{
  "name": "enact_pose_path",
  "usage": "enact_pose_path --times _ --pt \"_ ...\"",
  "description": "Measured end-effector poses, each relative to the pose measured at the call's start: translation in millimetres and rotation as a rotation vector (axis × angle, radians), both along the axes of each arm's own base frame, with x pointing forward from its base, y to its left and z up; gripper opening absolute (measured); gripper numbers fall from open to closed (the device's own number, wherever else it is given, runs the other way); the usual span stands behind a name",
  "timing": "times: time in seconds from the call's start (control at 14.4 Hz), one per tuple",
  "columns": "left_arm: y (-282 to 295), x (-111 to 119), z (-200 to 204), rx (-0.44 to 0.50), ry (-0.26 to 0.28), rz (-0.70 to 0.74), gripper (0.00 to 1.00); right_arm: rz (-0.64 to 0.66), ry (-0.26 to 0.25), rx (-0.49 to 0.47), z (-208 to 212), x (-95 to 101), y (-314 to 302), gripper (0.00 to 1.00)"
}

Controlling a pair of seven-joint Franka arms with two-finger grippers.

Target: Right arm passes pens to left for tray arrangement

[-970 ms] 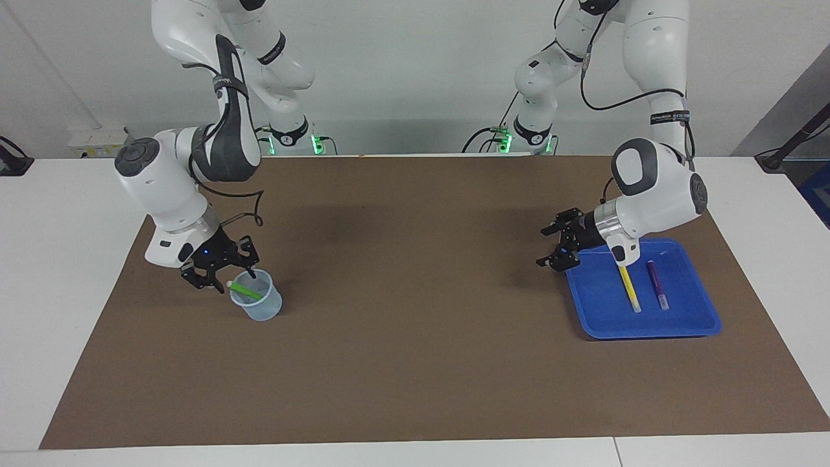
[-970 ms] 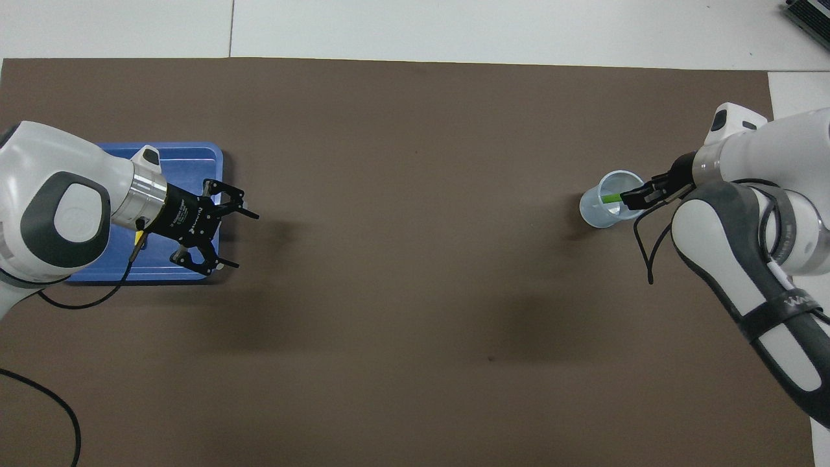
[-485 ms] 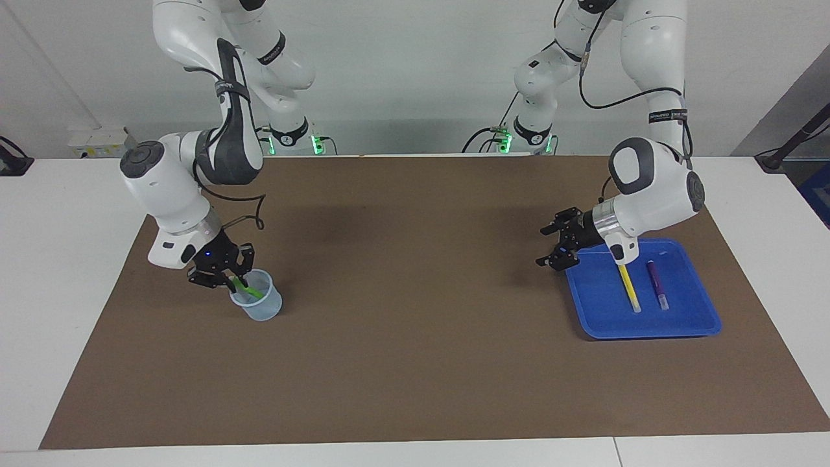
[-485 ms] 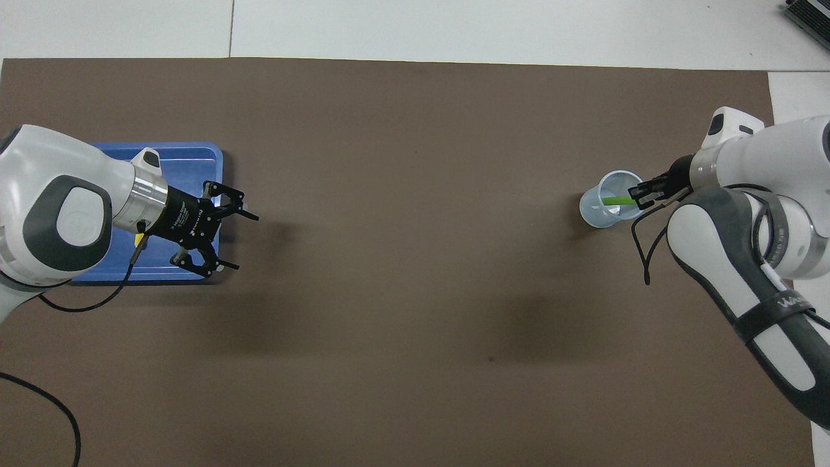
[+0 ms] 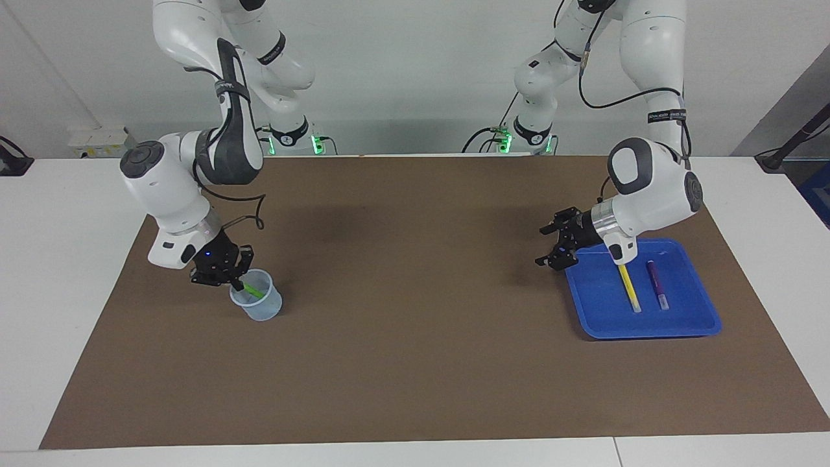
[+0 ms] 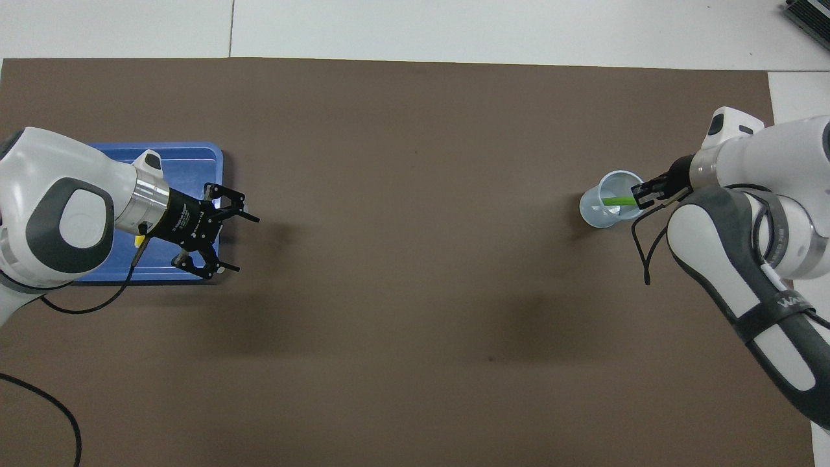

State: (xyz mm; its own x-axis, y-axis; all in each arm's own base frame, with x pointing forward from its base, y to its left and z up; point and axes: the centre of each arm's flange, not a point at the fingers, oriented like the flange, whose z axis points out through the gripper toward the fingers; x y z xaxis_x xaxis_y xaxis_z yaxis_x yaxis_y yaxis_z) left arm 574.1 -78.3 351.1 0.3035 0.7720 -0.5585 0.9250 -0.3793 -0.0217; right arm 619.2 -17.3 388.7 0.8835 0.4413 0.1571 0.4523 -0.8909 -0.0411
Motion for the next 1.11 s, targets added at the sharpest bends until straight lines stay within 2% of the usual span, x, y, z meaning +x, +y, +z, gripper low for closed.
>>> enact_pose_path --times 0.28,0.35,0.9,1.04,1.11 --pt "0 0 0 0.001 -0.001 0.001 0.96 0.000 0.001 0.000 0 -0.2 0 0.58" --pt "0 0 0 0.001 -0.001 0.001 0.96 0.000 0.002 0.000 -1 -0.4 0 0.62" --pt "0 0 0 0.001 -0.002 0.001 0.96 -0.016 0.028 0.001 -13 -7.0 -10 0.52" --pt "0 0 0 0.001 -0.002 0.001 0.96 -0.016 0.029 0.001 -13 -7.2 -10 0.48" --pt "0 0 0 0.001 -0.002 0.002 0.96 -0.016 0.029 0.001 -13 -7.3 -10 0.41"
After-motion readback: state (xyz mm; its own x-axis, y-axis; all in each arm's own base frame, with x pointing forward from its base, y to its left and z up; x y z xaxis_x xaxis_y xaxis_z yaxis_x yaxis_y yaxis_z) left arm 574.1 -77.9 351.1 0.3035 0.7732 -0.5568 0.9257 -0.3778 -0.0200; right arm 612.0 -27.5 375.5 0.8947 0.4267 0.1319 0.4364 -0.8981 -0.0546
